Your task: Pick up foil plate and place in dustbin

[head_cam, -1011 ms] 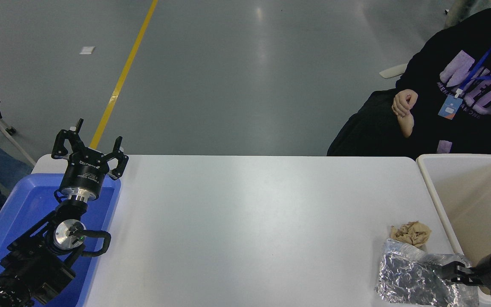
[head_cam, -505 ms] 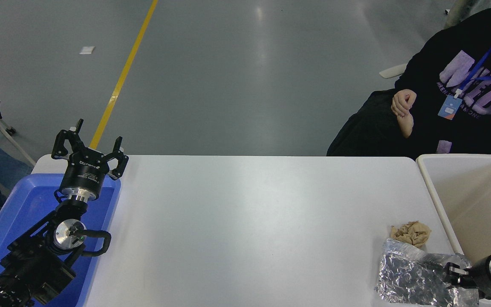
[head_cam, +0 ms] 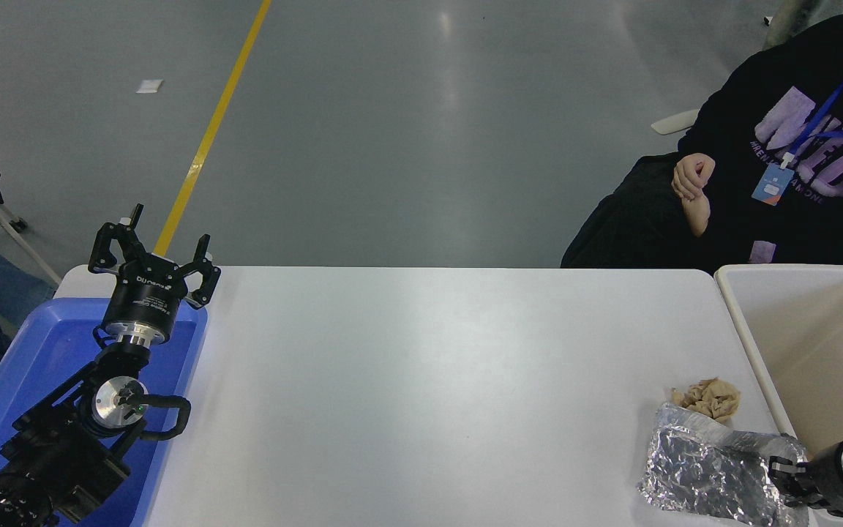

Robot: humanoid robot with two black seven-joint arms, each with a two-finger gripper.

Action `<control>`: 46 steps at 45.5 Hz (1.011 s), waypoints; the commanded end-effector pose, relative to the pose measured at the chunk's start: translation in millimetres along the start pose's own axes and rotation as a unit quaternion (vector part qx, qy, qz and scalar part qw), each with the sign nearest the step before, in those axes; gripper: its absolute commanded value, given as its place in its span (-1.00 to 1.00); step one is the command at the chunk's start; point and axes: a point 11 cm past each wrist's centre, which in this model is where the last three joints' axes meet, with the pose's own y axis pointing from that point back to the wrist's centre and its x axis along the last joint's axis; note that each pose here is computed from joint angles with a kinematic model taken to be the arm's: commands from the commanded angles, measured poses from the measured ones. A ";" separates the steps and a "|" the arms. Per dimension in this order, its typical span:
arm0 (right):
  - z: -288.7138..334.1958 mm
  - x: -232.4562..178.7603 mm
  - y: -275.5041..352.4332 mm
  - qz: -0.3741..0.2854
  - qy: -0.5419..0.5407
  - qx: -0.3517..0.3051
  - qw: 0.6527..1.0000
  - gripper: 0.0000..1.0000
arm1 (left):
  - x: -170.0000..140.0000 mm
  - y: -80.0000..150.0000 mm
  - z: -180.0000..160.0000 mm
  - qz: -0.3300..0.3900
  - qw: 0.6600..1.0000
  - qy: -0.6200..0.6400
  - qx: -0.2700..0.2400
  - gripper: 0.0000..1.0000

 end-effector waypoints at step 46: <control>-34.5 21.8 158.1 -0.132 0.028 0.090 0.987 -1.00 | -0.4 -0.4 -0.1 -0.001 1.000 -0.002 0.003 0.96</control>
